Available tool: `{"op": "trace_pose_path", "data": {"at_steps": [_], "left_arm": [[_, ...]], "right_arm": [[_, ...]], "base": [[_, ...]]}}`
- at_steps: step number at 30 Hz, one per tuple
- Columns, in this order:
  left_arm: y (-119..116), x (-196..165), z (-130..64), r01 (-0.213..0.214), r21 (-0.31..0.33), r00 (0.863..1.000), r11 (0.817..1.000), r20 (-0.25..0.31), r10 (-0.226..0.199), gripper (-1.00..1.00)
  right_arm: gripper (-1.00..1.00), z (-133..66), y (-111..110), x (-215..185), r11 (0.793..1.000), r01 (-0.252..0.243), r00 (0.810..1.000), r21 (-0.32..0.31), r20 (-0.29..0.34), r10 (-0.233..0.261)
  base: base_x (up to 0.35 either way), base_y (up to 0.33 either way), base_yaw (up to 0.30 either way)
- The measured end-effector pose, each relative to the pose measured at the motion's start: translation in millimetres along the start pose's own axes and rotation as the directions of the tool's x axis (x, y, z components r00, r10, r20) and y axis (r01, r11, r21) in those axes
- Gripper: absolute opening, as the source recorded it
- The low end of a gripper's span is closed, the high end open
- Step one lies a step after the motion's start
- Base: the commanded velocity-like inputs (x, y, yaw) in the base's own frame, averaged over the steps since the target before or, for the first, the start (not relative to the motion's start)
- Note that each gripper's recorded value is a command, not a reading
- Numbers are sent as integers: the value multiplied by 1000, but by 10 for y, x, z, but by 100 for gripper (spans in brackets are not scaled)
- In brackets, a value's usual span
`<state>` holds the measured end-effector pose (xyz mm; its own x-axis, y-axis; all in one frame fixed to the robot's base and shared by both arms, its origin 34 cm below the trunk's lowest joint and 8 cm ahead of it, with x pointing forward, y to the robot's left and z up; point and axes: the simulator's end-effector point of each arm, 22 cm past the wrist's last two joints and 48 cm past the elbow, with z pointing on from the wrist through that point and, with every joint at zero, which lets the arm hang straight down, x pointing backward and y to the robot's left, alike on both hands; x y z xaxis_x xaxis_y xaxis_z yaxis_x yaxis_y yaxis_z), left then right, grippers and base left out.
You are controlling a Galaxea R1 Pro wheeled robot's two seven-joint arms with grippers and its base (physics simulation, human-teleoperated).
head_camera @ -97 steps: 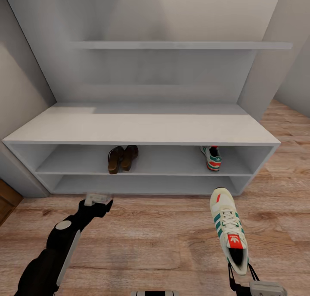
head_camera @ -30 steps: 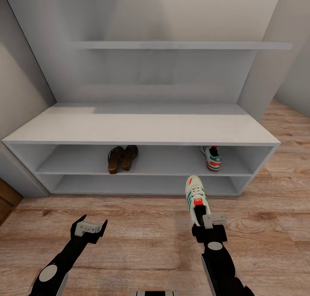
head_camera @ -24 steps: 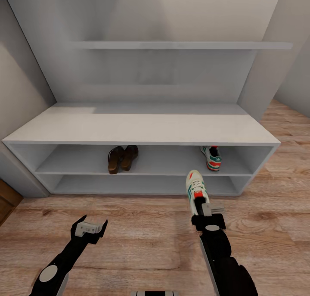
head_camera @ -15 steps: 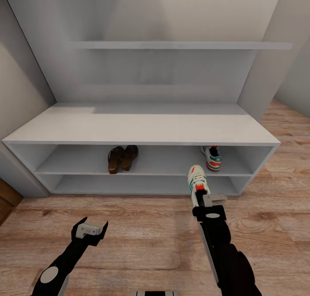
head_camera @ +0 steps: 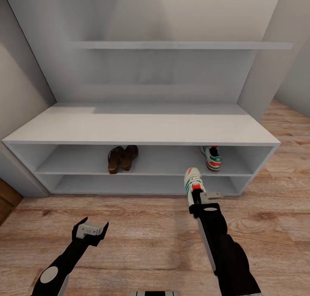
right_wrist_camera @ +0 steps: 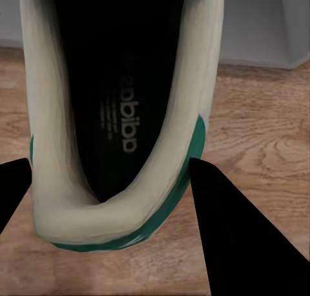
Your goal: Pick up the two gym shoes and the two sandals from the corridor floor and place them onto the hallstand (shoe rack) in the corridor, making sure they are on the rack and not on the floor. Arrange them so the two gym shoes are next to each other and the two sandals are next to each other.
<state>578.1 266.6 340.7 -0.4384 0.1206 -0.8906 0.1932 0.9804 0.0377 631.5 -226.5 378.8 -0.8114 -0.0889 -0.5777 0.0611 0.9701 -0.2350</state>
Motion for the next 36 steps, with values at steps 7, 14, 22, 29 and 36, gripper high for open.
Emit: {"op": "trace_pose_path", "data": {"at_steps": [7, 14, 22, 29, 36], "left_arm": [[-20, -17, -10, -4, 16, 1000, 1000, 4, 4, 100], [-40, -26, -16, -6, 29, 1000, 1000, 5, 6, 100], [-47, -38, -18, -6, 32, 1000, 999, 7, 5, 100], [-91, -106, -79, 20, 56, 999, 998, 26, -21, 100], [-180, -386, -183, 75, 122, 992, 990, 97, -87, 100]], "right_arm": [[-100, 33, 36, 33, 1000, -4, 1000, -13, -13, 4], [-100, 49, 56, 51, 1000, -7, 1000, -19, -20, 7], [-100, 55, 62, 66, 1000, -7, 1000, -21, -23, 6], [-100, 60, 65, 69, 1000, -9, 1000, -22, -16, 8], [-100, 57, 60, 33, 1000, -13, 1000, -21, 0, 13]], "base": [[0, 0, 0], [0, 0, 0], [0, 0, 0], [0, 0, 0], [0, 0, 0]]}}
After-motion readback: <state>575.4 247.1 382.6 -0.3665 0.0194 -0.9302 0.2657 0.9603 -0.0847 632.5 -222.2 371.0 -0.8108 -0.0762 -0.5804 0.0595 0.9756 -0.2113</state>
